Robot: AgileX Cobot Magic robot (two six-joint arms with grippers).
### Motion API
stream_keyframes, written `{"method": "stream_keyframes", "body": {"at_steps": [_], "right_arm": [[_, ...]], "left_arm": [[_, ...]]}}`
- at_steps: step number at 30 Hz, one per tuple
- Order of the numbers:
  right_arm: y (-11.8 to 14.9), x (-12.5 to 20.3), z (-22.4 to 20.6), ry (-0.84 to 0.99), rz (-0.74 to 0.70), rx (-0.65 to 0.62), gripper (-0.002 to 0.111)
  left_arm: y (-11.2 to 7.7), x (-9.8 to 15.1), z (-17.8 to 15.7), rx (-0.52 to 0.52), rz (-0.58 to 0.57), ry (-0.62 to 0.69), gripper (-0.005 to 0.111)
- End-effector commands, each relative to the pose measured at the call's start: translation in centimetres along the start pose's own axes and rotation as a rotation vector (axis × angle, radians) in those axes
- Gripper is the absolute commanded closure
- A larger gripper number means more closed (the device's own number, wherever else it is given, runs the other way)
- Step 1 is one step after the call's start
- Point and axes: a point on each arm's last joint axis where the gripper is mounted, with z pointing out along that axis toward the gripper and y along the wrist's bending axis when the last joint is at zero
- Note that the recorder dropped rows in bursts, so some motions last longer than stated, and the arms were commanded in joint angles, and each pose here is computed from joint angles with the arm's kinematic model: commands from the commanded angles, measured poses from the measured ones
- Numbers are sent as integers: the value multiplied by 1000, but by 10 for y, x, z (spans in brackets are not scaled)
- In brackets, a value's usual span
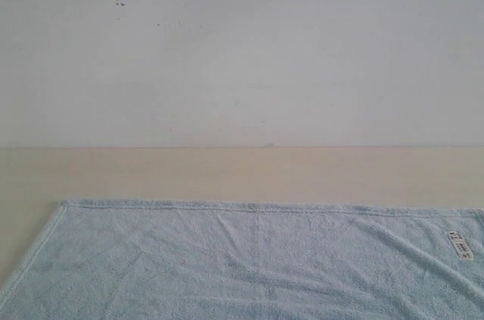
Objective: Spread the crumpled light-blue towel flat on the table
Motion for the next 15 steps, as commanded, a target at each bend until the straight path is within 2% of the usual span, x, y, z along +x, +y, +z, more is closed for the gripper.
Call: {"method": "stream_keyframes", "body": {"at_steps": [1, 11, 15], "right_arm": [[0, -6, -6, -33, 10, -2, 108], [0, -5, -6, -28, 3, -3, 108], [-1, 18, -8, 27, 76, 5, 108]], "left_arm": [[-1, 0, -1, 3, -3, -9, 98], [-1, 0, -1, 3, -3, -9, 98], [-1, 0, -1, 3, -3, -9, 98]]}}
